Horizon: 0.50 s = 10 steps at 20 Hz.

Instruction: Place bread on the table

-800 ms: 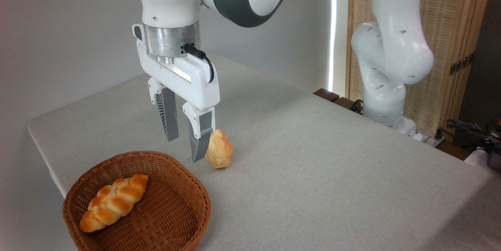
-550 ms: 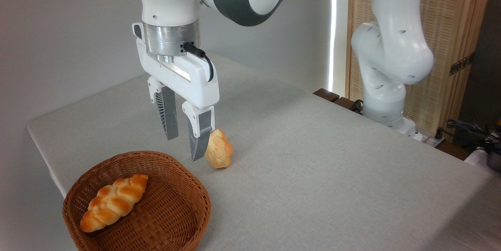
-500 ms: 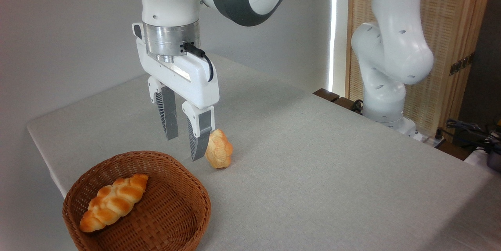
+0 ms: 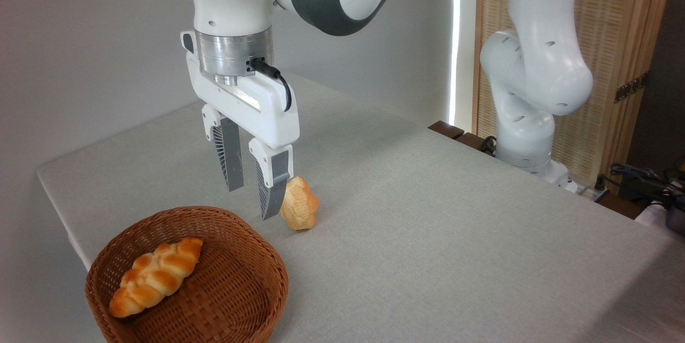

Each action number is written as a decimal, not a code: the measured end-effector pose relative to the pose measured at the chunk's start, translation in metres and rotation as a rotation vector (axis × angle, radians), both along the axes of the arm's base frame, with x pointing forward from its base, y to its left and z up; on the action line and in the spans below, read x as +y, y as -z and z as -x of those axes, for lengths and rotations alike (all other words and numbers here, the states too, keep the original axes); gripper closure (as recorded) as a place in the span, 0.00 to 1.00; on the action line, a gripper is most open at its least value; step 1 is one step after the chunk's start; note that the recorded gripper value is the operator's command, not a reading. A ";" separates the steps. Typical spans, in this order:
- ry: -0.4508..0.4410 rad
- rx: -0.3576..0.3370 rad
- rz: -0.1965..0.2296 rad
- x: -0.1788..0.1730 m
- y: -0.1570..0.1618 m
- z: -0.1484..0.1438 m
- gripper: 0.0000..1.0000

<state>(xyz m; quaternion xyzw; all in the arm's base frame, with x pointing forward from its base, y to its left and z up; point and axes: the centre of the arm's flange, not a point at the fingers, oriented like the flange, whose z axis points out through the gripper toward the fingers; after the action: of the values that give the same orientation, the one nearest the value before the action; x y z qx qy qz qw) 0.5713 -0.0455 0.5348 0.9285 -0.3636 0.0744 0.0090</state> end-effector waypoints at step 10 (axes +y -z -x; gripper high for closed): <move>-0.004 0.000 0.000 0.002 0.000 0.000 0.00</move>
<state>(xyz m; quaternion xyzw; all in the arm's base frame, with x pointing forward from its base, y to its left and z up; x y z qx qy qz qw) 0.5715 -0.0432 0.5349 0.9293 -0.3617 0.0745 0.0089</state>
